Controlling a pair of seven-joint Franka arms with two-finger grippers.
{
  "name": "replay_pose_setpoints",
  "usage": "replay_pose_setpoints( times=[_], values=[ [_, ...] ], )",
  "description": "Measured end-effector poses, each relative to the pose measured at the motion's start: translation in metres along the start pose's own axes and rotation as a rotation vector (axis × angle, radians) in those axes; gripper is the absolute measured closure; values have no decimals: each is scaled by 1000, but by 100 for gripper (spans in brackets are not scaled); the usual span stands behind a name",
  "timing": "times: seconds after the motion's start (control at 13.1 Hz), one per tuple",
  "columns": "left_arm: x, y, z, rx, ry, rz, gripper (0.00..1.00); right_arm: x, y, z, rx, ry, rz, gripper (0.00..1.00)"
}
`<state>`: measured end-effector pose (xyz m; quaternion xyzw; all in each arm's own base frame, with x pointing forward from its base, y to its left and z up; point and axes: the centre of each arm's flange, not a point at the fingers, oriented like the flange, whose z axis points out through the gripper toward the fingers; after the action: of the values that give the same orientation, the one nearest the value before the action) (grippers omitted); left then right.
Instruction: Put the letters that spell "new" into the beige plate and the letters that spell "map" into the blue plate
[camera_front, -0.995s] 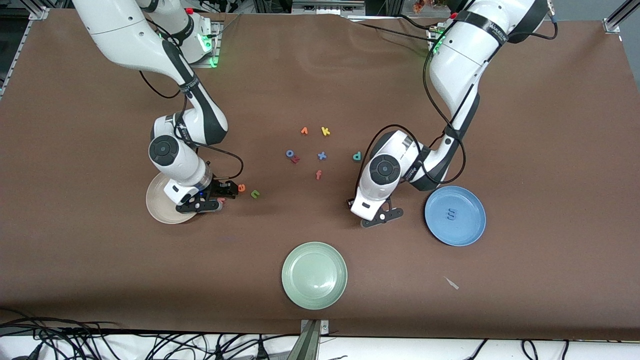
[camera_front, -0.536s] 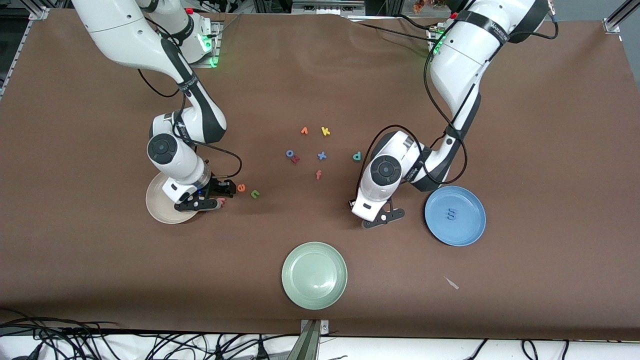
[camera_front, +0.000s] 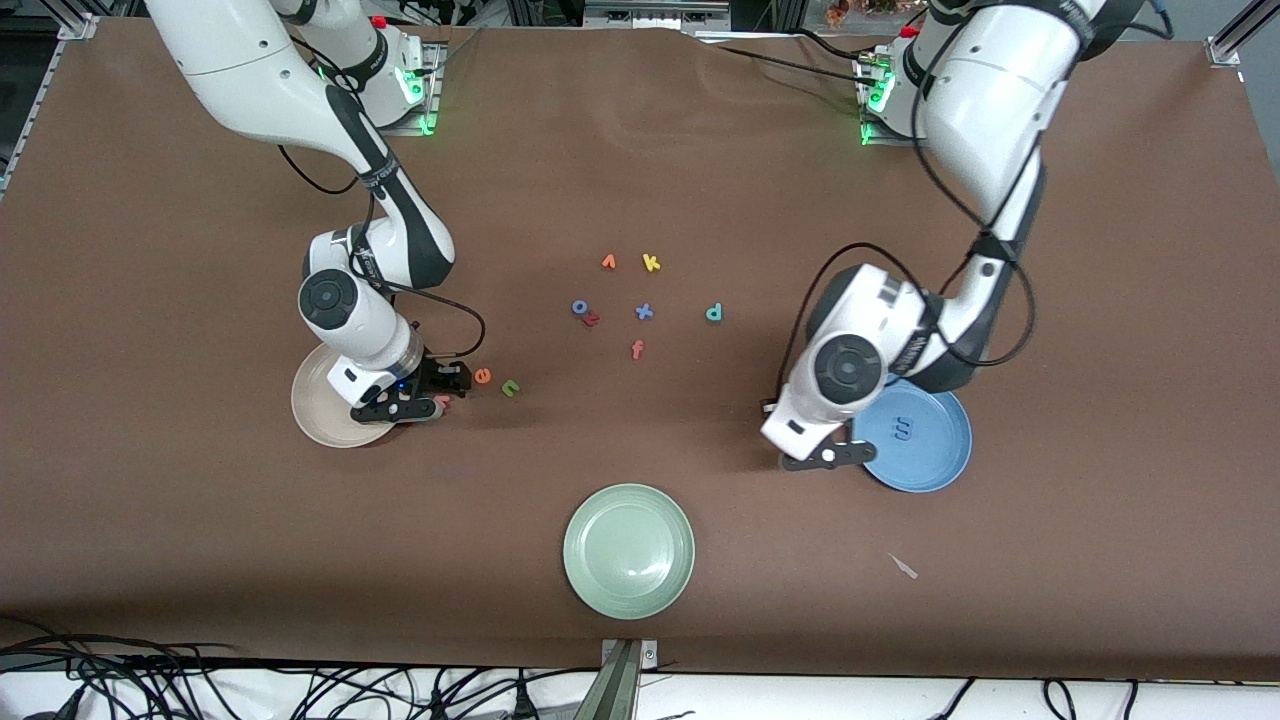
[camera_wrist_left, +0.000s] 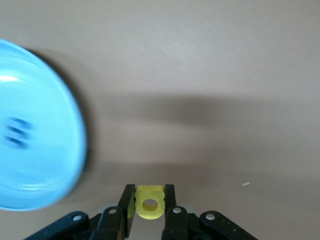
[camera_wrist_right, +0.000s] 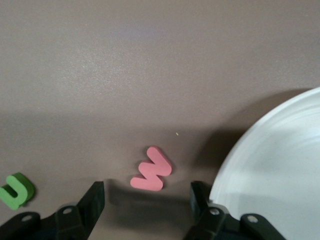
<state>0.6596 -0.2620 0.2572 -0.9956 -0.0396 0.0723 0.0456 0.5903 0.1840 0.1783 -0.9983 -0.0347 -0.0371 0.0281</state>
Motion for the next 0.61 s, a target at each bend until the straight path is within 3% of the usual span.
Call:
replay_pose_setpoints(
  times=[0.38,0.61],
  values=[
    [29,-96,4,-6,-53,231,73,9,5,-3,-2,18,10,23],
    [30,-110,34,-23,-34,293,73,8,6,1,-2,17,10,25]
  ],
)
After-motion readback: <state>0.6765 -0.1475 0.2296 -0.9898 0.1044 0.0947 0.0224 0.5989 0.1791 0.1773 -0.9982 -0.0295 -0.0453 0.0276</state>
